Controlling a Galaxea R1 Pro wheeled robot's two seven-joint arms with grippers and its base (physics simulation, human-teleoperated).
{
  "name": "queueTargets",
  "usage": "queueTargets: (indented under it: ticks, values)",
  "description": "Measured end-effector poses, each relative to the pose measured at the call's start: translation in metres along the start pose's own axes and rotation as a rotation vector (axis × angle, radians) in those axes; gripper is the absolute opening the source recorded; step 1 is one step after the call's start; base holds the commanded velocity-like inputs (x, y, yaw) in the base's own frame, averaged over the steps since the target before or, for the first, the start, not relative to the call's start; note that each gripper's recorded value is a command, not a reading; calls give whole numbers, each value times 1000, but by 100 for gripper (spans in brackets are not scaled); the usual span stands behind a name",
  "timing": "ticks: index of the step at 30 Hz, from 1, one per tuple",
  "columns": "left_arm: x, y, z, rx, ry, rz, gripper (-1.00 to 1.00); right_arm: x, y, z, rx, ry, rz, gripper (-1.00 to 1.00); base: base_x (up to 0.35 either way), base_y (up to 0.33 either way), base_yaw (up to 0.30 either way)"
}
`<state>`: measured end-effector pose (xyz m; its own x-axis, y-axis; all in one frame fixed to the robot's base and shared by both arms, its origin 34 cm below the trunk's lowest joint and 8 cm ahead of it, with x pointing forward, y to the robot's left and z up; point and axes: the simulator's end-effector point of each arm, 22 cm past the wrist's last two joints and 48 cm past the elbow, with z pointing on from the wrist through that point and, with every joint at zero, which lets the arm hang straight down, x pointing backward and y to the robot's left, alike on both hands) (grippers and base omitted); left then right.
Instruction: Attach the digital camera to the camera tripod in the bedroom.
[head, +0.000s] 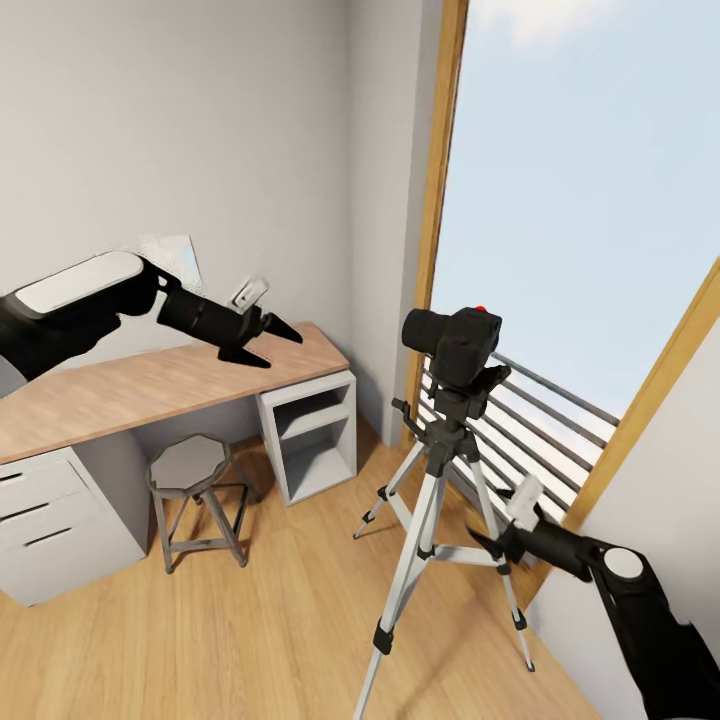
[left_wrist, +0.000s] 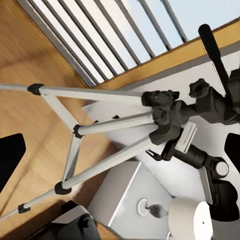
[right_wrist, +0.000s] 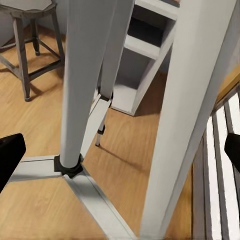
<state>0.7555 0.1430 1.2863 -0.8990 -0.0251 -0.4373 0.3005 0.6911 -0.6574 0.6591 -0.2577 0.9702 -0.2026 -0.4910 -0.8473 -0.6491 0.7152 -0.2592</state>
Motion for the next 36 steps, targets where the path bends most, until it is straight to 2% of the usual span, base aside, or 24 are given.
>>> queueTargets:
  ticks: [6, 14, 15, 21, 23, 26, 27, 28, 30, 34, 36]
  values:
    - [33, 40, 24, -24, 56, -77, 100, 30, 14, -9, -7, 47, 33, 100, 0, 0, 0]
    - [49, 64, 37, -60, 73, -118, 100, 48, 22, -18, -10, 74, 55, 100, 0, 0, 0]
    - [57, 75, 42, -78, 82, -136, 100, 62, 32, -23, -17, 96, 70, 100, 0, 0, 0]
    - [80, 96, 56, -91, 109, -183, 100, 87, 54, -33, -41, 135, 96, 100, 0, 0, 0]
    - [87, 108, 60, -99, 99, -214, 100, 97, 64, -37, -51, 150, 106, 100, 0, 0, 0]
    - [98, 129, 67, -138, 91, -233, 100, 105, 71, -40, -60, 164, 117, 100, 0, 0, 0]
    - [112, 143, 74, -158, 103, -248, 100, 112, 76, -41, -66, 176, 127, 100, 0, 0, 0]
    - [118, 147, 77, -162, 110, -257, 100, 115, 78, -41, -69, 182, 134, 100, 0, 0, 0]
    - [151, 168, 92, -183, 142, -301, 100, 136, 88, -42, -78, 217, 177, 100, 0, 0, 0]
    - [205, 207, 115, -244, 169, -360, 100, 166, 100, -42, -66, 270, 238, 100, 0, 0, 0]
    - [263, 240, 133, -304, 203, -399, 100, 192, 111, -43, -51, 320, 288, 100, 0, 0, 0]
